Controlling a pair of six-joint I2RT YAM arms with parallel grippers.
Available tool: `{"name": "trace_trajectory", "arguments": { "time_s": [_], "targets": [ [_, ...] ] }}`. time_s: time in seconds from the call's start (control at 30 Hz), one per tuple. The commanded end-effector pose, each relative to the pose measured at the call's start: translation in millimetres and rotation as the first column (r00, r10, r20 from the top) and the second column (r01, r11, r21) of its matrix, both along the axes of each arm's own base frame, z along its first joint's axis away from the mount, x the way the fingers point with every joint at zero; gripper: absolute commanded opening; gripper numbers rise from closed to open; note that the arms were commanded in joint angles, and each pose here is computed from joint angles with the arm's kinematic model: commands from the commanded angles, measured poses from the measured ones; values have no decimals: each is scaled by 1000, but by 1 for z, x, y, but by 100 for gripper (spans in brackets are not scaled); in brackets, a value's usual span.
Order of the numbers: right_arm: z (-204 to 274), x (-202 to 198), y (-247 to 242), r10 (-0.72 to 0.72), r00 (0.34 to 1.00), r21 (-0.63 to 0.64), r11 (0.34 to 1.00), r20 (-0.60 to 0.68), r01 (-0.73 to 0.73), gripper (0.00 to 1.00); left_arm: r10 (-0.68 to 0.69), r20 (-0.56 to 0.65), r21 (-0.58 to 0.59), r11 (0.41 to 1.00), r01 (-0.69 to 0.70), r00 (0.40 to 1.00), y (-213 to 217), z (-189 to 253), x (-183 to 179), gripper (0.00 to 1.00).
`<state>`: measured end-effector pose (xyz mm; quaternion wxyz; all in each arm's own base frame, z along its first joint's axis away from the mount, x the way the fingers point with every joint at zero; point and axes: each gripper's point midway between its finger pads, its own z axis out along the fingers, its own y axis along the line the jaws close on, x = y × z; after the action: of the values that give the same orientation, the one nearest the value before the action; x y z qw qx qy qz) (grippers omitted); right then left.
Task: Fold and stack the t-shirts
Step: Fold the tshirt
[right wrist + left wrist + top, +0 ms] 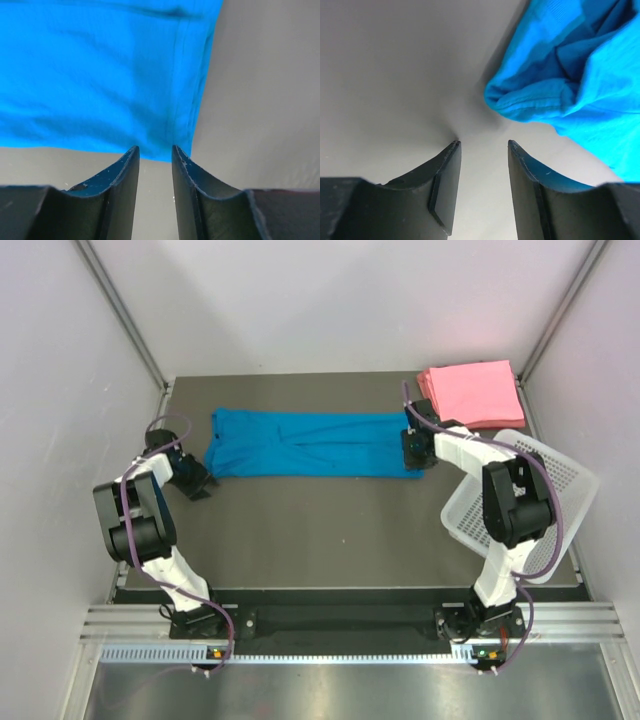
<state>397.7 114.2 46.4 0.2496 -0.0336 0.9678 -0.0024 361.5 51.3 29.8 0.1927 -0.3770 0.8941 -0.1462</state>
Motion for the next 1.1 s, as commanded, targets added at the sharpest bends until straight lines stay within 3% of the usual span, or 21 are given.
{"name": "trace_trajectory", "arguments": {
  "time_s": [0.0,0.27,0.43,0.57,0.67,0.7,0.73,0.83,0.97,1.07],
  "targets": [
    [38,25,-6,-54,994,18,998,98,53,33,1,85,15,1000,-3,996,5,11,19,48],
    [43,61,-29,-122,984,36,992,130,119,35,14,89,70,997,-20,996,20,13,37,48],
    [39,83,-28,-101,986,79,993,136,90,35,-6,103,66,998,0,995,22,16,48,42],
    [25,93,-22,-68,992,90,994,108,59,35,-19,100,71,997,12,995,23,15,51,30],
    [18,99,-20,-65,993,93,994,98,56,34,-20,65,73,997,15,998,24,8,49,13],
    [19,102,-20,-66,993,95,994,102,56,34,-22,55,76,997,18,998,25,7,50,3],
    [13,102,-19,-64,994,93,994,93,55,34,-20,45,82,996,16,999,27,6,49,0],
    [7,104,-21,-70,994,83,995,86,63,29,-5,12,111,994,3,1000,34,4,46,0],
    [6,102,-28,-96,991,65,994,93,90,6,24,-19,155,988,-21,1000,42,3,40,0],
    [5,99,-35,-119,988,58,992,95,114,0,32,-28,177,984,-27,999,46,3,38,0]
  ]
}}
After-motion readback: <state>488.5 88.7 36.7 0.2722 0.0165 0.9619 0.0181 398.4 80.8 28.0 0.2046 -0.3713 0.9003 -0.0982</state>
